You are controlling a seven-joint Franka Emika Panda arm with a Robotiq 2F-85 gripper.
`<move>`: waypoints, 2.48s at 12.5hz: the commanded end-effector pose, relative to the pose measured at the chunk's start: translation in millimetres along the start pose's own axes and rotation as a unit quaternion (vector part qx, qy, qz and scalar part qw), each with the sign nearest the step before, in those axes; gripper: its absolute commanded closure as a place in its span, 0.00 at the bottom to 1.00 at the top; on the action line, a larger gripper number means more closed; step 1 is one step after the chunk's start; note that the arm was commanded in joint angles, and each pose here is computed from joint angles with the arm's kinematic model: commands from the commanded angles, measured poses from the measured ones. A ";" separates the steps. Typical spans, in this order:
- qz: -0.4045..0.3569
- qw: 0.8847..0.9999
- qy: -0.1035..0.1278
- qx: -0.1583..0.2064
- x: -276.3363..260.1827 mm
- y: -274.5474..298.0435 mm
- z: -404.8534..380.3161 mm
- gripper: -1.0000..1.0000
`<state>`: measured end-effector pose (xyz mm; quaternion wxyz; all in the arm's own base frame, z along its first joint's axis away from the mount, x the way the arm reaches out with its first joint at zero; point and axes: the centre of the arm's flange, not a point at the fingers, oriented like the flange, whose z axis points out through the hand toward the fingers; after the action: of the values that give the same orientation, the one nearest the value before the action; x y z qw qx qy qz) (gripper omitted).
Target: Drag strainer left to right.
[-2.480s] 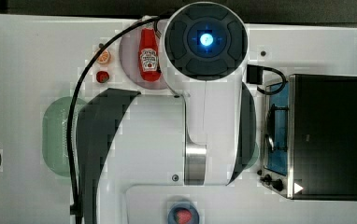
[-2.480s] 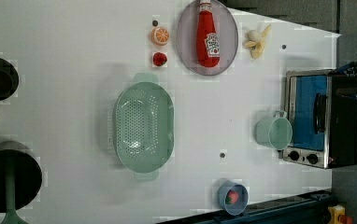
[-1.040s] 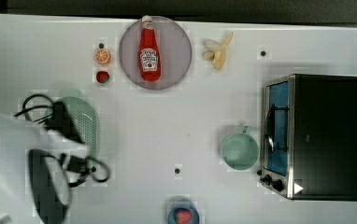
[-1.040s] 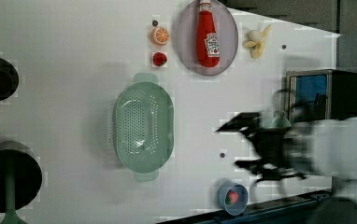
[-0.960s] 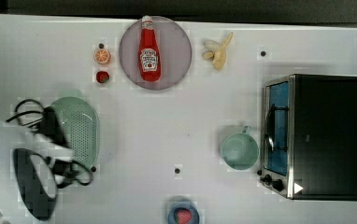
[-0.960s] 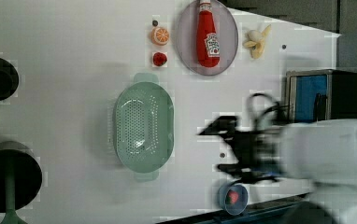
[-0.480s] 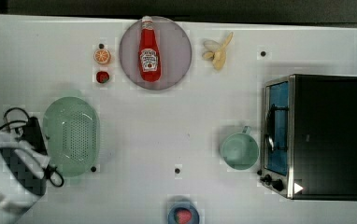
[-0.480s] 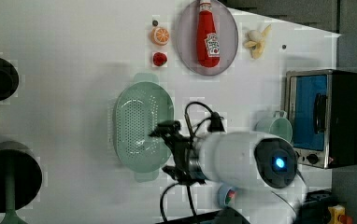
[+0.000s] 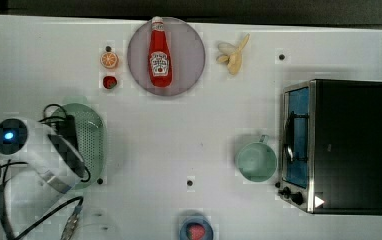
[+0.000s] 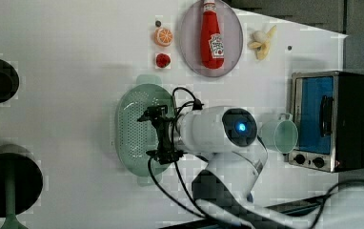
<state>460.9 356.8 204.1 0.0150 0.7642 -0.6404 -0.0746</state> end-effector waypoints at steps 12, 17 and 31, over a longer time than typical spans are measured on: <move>0.084 0.996 0.020 0.037 71.1 -24.8 35.4 0.00; 0.102 0.994 0.023 0.034 101.6 -26.1 31.7 0.00; 0.070 0.996 0.039 0.028 235.7 -13.4 15.1 0.00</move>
<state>494.5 162.3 150.8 0.0265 0.7155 -0.6969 -0.0405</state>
